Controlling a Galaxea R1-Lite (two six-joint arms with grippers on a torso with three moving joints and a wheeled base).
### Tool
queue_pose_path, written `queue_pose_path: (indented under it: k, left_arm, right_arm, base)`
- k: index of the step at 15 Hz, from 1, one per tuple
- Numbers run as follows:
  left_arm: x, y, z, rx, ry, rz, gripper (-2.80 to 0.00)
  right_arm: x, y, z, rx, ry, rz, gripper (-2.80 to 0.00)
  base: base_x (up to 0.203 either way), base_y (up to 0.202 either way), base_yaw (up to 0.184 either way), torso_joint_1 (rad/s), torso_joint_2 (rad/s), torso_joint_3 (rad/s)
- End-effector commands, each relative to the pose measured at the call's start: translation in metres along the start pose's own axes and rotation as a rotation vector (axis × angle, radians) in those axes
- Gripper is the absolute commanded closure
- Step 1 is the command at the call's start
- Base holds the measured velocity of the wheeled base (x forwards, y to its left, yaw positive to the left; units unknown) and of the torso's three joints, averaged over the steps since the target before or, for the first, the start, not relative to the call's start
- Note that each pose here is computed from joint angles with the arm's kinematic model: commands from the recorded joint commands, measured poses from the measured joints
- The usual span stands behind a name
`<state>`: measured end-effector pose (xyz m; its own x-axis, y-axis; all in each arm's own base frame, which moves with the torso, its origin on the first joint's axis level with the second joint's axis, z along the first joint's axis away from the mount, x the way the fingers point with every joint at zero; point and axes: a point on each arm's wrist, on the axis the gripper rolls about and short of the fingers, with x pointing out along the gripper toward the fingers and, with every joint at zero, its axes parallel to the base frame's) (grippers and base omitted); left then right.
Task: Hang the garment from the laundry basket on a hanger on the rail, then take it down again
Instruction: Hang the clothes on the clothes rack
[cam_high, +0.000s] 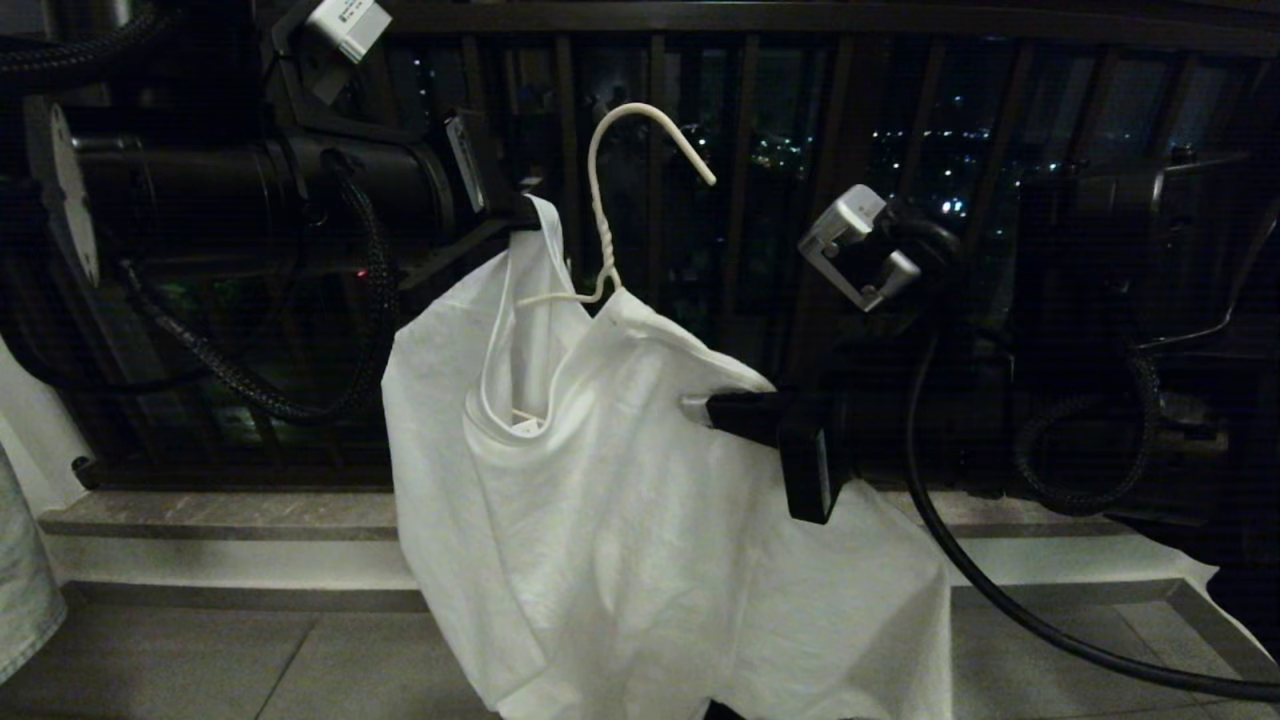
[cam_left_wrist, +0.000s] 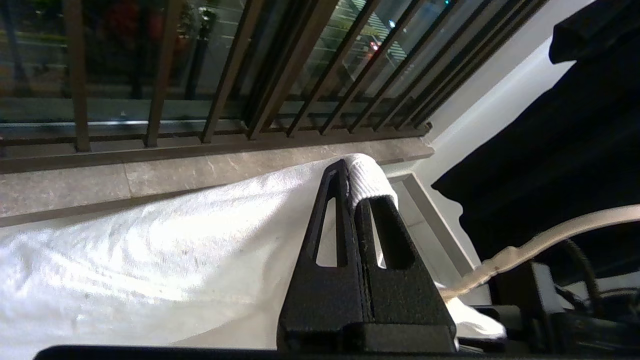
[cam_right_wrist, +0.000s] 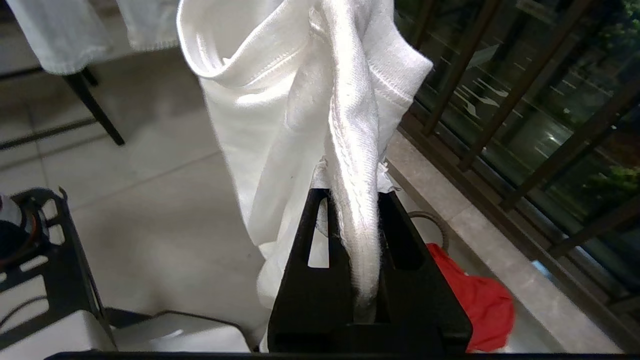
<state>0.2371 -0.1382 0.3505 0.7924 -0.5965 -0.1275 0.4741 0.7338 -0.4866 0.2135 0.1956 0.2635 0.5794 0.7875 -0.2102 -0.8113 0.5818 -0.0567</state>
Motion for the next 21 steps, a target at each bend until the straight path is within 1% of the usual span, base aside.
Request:
queue_pose_path:
  k: [1,3,7,18,21]
  left_arm:
    - [0.006,0.0,-0.003,-0.003,0.015,-0.002,0.0]
    - [0.011,-0.001,-0.006,-0.004,0.027,-0.004,0.0]
    - [0.009,-0.001,-0.005,-0.004,0.021,-0.003,0.0]
    - [0.008,-0.001,-0.005,-0.002,0.02,-0.005,0.0]
    - [0.01,-0.001,-0.005,-0.008,0.019,-0.002,0.0]
  right_arm:
    - [0.003,0.001,-0.009,-0.001,-0.01,0.003,0.0]
    - [0.008,0.001,-0.01,-0.005,-0.035,0.0,0.0]
    - [0.009,0.008,-0.01,-0.008,-0.035,0.026,0.0]
    - [0.009,0.011,-0.01,-0.01,-0.035,0.034,0.0]
    - [0.009,0.015,-0.01,-0.012,-0.034,0.047,0.0]
  base:
    - [0.0,0.0,0.0,0.0,0.0,0.0]
    - [0.0,0.0,0.0,0.0,0.0,0.0]
    - [0.0,0.0,0.0,0.0,0.0,0.0]
    - [0.0,0.0,0.0,0.0,0.0,0.0]
    - [0.0,0.0,0.0,0.0,0.0,0.0]
